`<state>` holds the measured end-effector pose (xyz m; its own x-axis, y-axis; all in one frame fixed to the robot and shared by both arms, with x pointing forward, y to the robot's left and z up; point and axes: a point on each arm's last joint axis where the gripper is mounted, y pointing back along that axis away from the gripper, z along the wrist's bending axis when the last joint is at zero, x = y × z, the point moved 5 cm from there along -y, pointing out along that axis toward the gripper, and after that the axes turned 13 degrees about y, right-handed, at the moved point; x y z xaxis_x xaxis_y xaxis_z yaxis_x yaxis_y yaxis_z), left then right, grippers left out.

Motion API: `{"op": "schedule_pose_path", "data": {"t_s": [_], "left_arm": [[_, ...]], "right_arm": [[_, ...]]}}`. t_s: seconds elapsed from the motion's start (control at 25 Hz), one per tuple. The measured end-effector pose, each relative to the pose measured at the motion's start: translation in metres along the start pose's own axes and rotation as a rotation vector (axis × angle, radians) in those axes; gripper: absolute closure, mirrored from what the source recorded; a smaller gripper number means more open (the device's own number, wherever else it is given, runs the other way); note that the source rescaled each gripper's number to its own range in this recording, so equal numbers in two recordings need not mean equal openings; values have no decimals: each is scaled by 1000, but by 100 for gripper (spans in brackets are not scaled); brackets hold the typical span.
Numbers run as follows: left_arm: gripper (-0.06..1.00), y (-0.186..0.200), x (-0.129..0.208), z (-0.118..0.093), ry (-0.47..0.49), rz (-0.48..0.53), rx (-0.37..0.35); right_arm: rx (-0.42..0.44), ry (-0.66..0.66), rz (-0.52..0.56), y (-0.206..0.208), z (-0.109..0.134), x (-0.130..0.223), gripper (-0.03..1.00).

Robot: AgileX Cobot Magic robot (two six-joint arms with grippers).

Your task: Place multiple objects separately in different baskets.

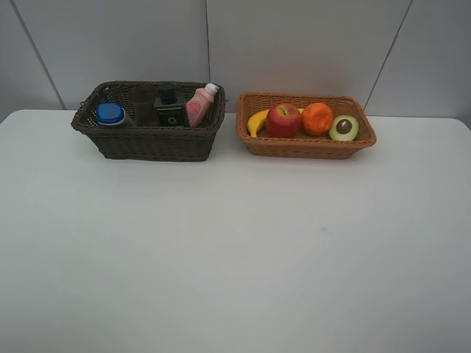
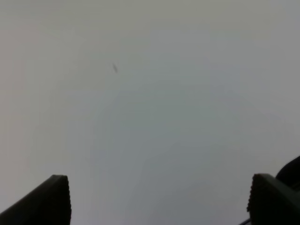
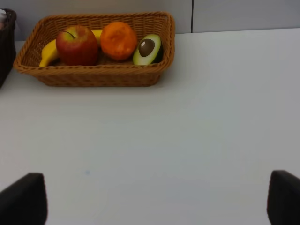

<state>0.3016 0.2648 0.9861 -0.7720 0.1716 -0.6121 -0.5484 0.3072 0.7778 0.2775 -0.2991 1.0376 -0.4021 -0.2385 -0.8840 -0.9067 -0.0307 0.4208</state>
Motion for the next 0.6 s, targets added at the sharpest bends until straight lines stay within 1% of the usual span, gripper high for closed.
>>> {"op": "schedule_pose_path", "data": {"t_s": [0.12, 0.16, 0.36, 0.52, 0.6], "left_arm": [[-5, 2, 3, 0, 46, -54, 8], [-5, 3, 2, 0, 64, -75, 1], [-5, 15, 4, 6, 145, -206, -65], [-5, 25, 8, 8, 179, -321, -106], [-5, 29, 9, 9, 193, -358, -124]], "right_arm": [[0, 0, 0, 0, 0, 0, -3], [0, 0, 0, 0, 0, 0, -3], [0, 0, 0, 0, 0, 0, -3], [0, 0, 0, 0, 0, 0, -3], [0, 0, 0, 0, 0, 0, -3]]}}
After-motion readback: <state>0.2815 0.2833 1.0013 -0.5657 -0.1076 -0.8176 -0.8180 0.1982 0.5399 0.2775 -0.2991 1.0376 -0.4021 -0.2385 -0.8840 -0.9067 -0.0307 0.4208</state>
